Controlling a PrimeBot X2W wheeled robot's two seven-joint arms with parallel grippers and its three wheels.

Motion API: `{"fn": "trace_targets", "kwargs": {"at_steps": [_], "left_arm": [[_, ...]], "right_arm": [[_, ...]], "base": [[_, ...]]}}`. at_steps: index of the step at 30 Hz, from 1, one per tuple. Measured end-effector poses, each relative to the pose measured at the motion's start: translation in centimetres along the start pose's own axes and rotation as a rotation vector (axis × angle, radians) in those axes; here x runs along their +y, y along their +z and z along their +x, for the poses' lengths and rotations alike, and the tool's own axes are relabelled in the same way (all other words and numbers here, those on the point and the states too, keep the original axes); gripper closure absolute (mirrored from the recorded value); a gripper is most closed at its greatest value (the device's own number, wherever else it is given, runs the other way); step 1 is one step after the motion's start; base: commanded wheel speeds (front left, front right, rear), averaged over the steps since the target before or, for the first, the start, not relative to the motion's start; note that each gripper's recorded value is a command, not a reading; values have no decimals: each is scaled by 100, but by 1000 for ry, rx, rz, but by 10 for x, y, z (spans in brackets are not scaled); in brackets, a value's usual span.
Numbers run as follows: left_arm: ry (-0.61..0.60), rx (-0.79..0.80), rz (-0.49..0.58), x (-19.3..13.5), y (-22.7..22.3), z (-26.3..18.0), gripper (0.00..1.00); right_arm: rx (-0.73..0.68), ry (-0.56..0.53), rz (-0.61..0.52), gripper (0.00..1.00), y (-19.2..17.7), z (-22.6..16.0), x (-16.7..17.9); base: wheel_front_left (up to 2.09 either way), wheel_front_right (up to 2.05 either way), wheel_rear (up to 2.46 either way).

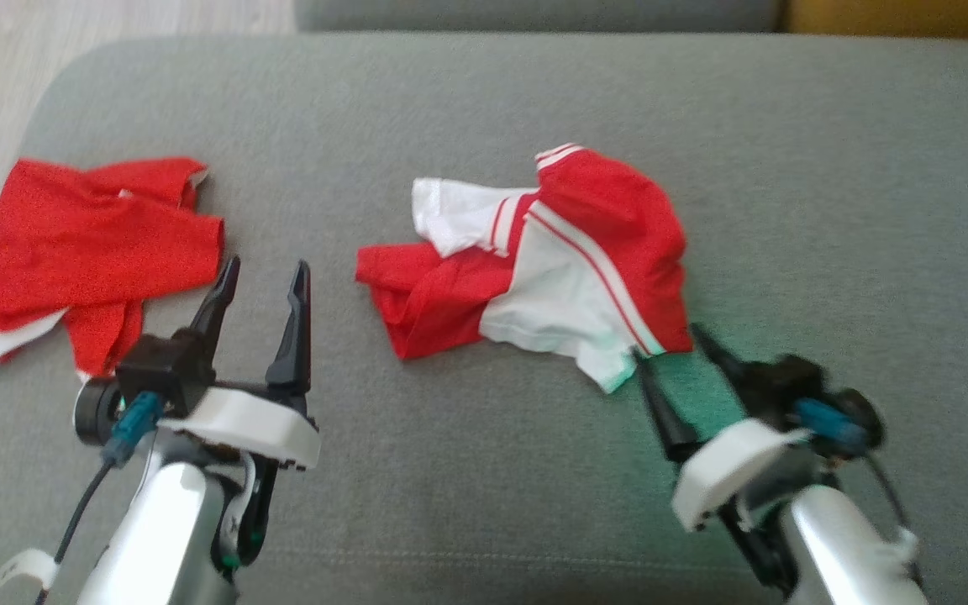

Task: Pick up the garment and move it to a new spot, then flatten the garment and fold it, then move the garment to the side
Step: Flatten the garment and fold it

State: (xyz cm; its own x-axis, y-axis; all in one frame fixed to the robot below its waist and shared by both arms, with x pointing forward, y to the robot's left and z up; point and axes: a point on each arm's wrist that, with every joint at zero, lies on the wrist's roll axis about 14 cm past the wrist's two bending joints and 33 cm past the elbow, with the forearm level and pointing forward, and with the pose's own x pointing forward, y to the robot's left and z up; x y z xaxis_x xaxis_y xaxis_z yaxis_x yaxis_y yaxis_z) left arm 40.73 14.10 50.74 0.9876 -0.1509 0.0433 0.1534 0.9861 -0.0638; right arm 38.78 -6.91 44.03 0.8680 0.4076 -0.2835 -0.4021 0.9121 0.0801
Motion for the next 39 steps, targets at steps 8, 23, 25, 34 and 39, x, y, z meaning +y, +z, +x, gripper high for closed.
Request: {"fn": "trace_targets", "kwargs": {"at_steps": [8, 23, 25, 34, 39], "left_arm": [[37, 13, -17, 13, -10, 12, 0], [72, 36, -4, 25, -22, 21, 0], [64, 26, -2, 22, -19, 24, 0], [15, -4, -16, 4, -11, 34, 0], [4, -9, -5, 2, -10, 36, 0]], "right_arm": [[255, 177, -122, 0, -66, 39, 31], [231, 185, -148, 100, -58, 73, 21], [204, 176, -115, 100, -53, 67, 21], [-50, -21, 112, 100, 12, 37, -30], [-77, -125, 266, 100, 12, 20, -57]], "base": [[0, 0, 0], [0, 0, 0], [0, 0, 0], [0, 0, 0], [0, 0, 0]]}}
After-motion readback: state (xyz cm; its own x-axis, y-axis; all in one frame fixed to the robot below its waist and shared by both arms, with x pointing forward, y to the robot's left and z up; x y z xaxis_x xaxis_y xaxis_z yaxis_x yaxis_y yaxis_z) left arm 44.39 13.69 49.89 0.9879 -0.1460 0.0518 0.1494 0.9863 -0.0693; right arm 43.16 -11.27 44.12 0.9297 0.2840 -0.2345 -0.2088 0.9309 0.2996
